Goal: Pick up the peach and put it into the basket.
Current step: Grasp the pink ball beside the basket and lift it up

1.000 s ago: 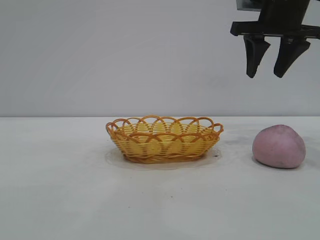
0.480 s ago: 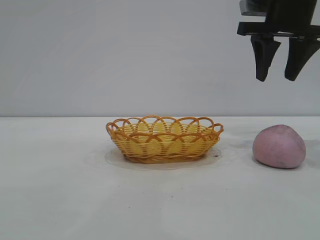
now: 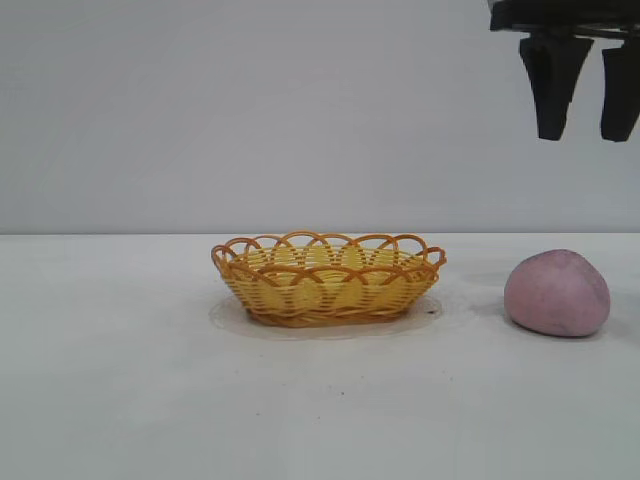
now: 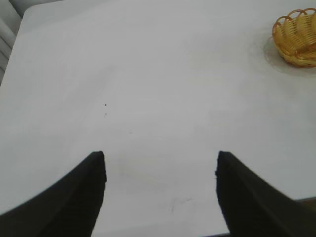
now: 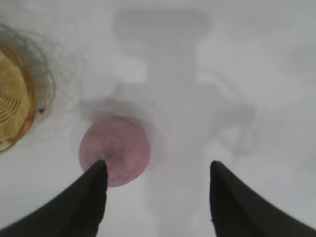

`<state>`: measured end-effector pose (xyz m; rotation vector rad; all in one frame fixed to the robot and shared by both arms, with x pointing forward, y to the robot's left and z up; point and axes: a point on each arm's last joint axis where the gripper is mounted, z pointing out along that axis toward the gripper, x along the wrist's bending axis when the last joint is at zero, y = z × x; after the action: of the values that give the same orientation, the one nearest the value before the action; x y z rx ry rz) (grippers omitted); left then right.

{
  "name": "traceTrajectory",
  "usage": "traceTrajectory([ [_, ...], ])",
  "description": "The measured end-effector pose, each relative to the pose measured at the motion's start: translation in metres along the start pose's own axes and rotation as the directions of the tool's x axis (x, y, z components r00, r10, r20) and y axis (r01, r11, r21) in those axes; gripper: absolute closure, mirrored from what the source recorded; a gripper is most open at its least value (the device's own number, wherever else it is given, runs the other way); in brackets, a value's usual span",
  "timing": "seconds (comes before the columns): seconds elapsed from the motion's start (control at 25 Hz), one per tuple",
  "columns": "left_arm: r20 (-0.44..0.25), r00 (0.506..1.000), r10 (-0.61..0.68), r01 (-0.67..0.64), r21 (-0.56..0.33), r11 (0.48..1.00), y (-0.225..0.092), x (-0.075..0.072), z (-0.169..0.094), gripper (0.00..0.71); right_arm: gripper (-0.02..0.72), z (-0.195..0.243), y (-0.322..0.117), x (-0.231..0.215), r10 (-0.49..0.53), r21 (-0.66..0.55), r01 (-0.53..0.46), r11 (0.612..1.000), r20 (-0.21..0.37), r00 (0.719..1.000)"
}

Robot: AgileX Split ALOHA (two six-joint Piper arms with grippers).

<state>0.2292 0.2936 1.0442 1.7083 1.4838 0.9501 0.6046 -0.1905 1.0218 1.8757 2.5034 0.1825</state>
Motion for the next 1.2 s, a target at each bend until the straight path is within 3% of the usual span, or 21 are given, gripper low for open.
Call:
traceTrajectory([
  [0.36,0.0,1.0,0.0,0.0,0.0,1.0,0.0,0.0,0.0,0.287,0.318,0.003,-0.005,0.053,-0.12,0.013,0.121,0.993,-0.029,0.992],
  [0.6,-0.001,1.0,0.0,0.0,-0.004,1.0,0.0,0.0,0.0,0.287,0.318,0.007,-0.007,0.052,-0.117,0.031,0.118,0.993,-0.023,0.993],
  [0.68,-0.001,1.0,0.0,0.0,-0.004,1.0,0.0,0.0,0.0,0.287,0.368,0.018,-0.015,0.051,-0.113,0.073,0.115,0.991,-0.023,0.993],
  [0.84,-0.001,1.0,0.002,-0.002,-0.004,1.0,0.0,0.0,0.0,0.287,0.367,0.043,-0.028,0.047,-0.11,0.107,0.11,0.988,-0.013,0.994],
  [1.2,-0.001,1.0,0.002,-0.002,-0.004,1.0,0.0,0.0,0.0,0.287,0.367,0.055,-0.026,0.043,-0.126,0.019,0.125,0.992,0.024,0.992],
])
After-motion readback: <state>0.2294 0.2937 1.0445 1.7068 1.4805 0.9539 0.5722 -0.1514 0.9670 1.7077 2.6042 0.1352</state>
